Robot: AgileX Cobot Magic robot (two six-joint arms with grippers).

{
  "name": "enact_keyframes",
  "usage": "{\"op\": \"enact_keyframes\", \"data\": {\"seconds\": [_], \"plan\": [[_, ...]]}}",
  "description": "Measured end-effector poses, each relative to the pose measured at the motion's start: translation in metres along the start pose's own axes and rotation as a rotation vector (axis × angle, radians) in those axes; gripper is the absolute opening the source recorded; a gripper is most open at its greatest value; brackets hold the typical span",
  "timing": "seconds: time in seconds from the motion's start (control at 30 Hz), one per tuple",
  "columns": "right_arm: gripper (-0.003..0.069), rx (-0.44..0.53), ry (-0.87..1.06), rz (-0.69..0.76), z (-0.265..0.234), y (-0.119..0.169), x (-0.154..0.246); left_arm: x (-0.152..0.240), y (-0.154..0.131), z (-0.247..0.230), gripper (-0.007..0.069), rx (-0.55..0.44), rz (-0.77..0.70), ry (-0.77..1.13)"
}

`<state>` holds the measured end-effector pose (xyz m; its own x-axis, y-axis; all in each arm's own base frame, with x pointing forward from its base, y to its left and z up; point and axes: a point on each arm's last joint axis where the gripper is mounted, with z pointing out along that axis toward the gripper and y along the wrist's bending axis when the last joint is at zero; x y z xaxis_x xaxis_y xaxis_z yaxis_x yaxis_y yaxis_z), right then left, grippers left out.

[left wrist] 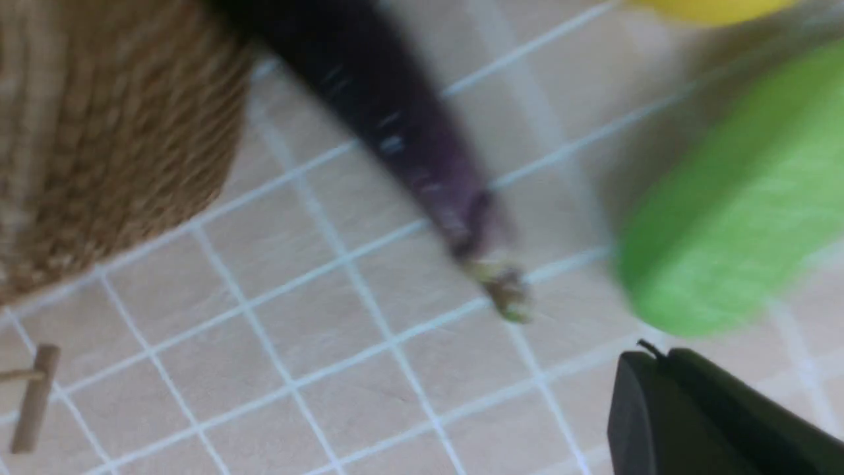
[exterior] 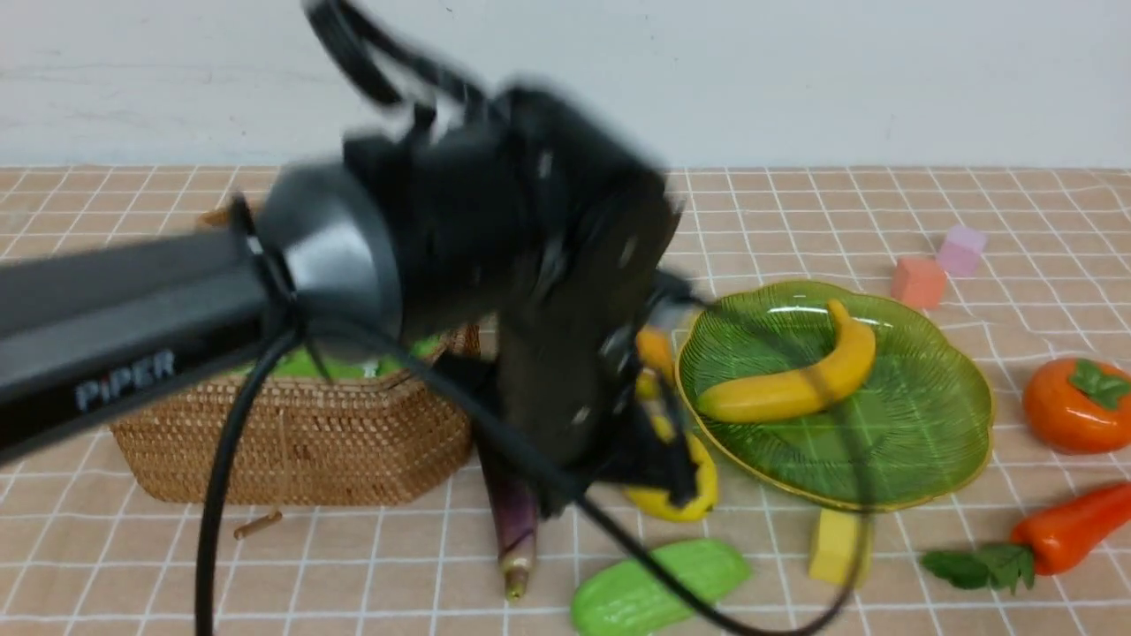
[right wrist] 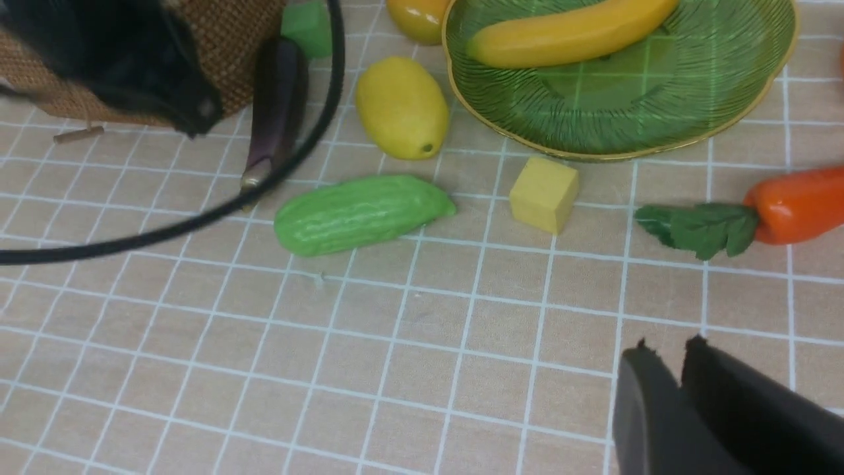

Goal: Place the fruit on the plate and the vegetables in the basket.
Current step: Use the left arm to grab an eggplant and put it into the left basket

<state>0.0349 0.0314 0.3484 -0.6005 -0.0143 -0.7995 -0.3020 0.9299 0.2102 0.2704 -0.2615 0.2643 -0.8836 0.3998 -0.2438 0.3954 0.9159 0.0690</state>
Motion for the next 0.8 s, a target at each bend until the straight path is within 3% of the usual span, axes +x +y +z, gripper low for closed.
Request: {"op": "enact_keyframes", "data": {"seconds": [0.13,0.23,0.4,0.57,0.73,0.8], "plan": [[0.0099,-0.02,-0.001,-0.007,0.0,0.002,0.0,-0.005,0.008,0.019,0.0155,-0.012,-0.081,-0.006],[0.0099,-0.023,0.001,-0.025,0.0,0.002,0.0,-0.013,0.018,0.035,0.0344,-0.017,-0.145,-0.014],[0.0099,-0.041,0.0,-0.043,0.0,0.004,0.0,-0.022,0.03,0.059,0.0501,-0.029,-0.201,-0.008],[0.0099,-0.058,-0.003,-0.041,0.0,0.005,0.0,-0.025,0.031,0.087,0.0505,-0.037,-0.21,0.014],[0.0102,-0.061,-0.003,-0.043,0.0,0.006,0.0,-0.024,0.028,0.111,0.0384,-0.05,-0.239,0.039],[0.0104,-0.061,-0.003,-0.044,0.0,0.006,0.0,-0.025,0.028,0.111,0.0299,-0.049,-0.241,0.035]]}}
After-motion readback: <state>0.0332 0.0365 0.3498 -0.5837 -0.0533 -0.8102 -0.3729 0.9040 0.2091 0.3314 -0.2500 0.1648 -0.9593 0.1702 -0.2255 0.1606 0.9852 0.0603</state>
